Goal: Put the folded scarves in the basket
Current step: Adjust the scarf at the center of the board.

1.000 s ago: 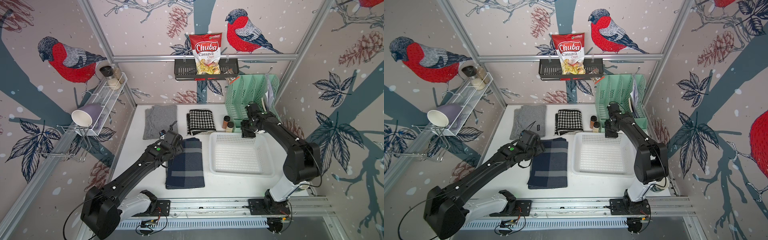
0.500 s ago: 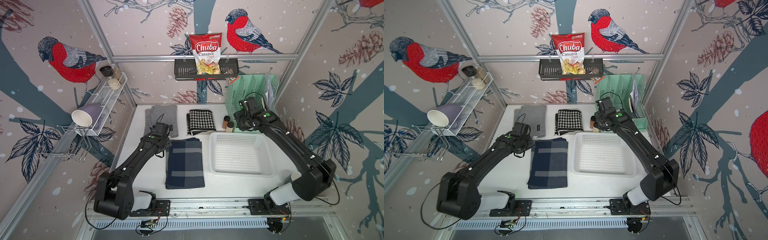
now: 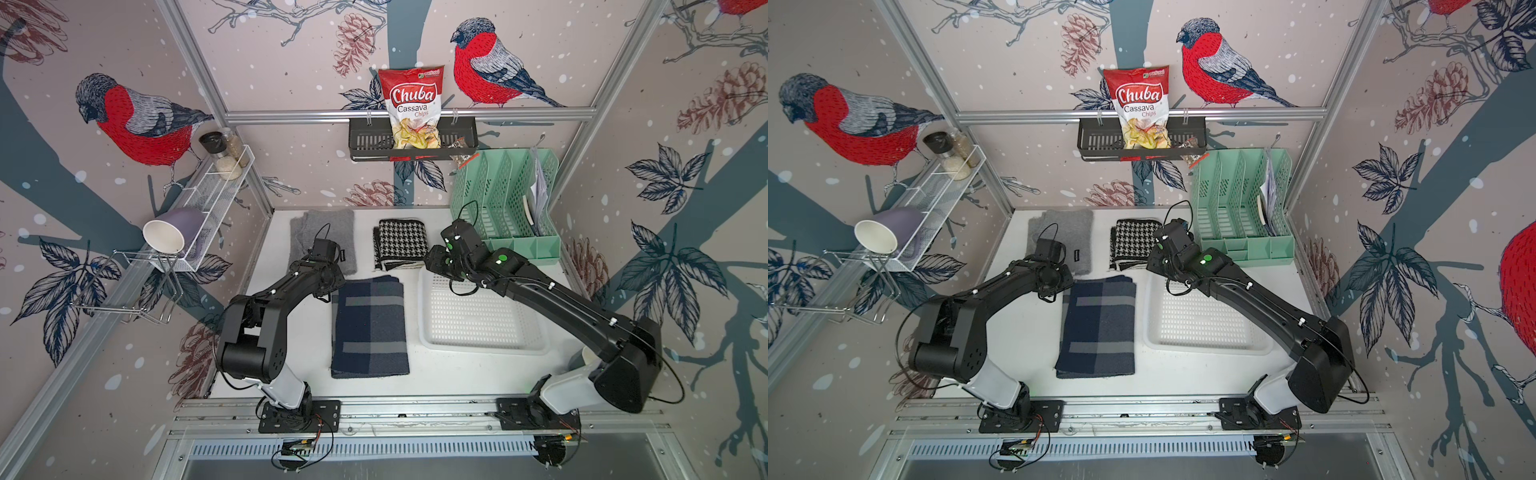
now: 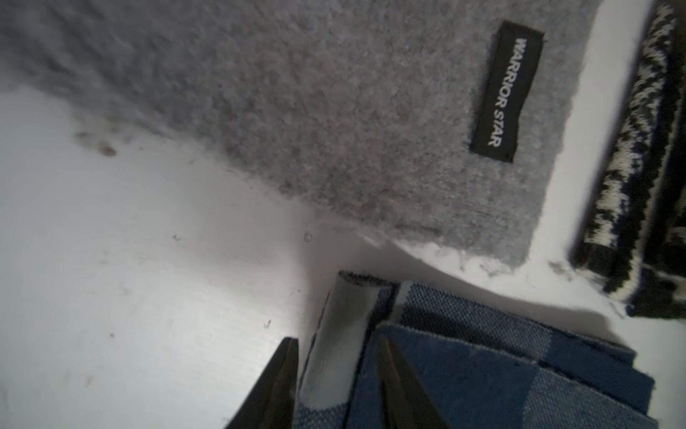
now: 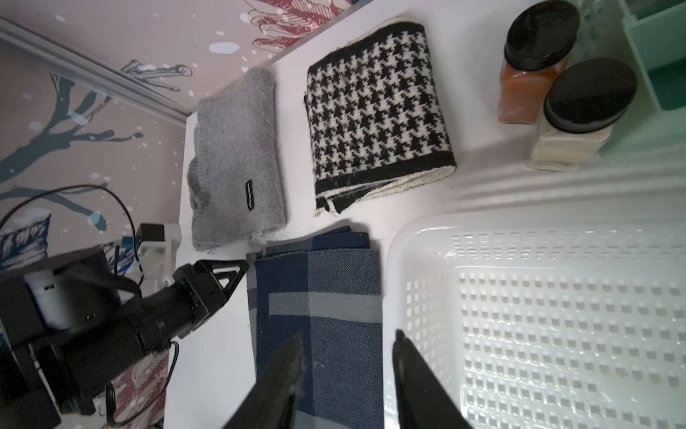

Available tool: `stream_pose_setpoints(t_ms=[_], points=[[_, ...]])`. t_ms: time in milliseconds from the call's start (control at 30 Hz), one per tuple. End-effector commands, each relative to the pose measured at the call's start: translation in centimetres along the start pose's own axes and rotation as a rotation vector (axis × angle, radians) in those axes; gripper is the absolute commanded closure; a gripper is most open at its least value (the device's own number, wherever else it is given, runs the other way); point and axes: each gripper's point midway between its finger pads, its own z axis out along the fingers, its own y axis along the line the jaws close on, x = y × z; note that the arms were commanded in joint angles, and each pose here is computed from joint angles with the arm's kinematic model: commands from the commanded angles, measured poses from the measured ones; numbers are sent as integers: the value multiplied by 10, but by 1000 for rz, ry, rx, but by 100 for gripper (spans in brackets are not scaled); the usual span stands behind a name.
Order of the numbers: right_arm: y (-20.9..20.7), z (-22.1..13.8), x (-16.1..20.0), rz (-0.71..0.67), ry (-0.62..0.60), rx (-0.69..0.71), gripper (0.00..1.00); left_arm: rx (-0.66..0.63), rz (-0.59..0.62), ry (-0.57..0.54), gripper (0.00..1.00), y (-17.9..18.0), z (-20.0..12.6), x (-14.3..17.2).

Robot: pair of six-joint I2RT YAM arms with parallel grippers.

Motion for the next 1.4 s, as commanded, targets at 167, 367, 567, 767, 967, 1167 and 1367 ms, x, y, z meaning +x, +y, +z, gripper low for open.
stream_pose_setpoints(t_ms=[167, 367, 567, 767, 967, 1167, 1367], points=[[25, 13, 16, -81, 54, -85, 51, 47, -31, -6, 71, 2, 19, -1], [29, 28, 28, -116, 95, -60, 50, 55, -72, -9, 100, 5, 26, 5], [32, 31, 33, -131, 107, -64, 50, 31, -126, -22, 100, 18, 25, 11], [38, 36, 36, -163, 126, -54, 51, 11, -204, -53, 100, 38, 16, 10], [42, 39, 43, -180, 140, -56, 51, 2, -271, -74, 100, 56, 6, 8], [50, 50, 58, -225, 190, -66, 52, 1, -463, -63, 100, 93, -4, 17], [62, 61, 87, -384, 230, 9, 52, -54, -659, -66, 100, 133, -16, 32]])
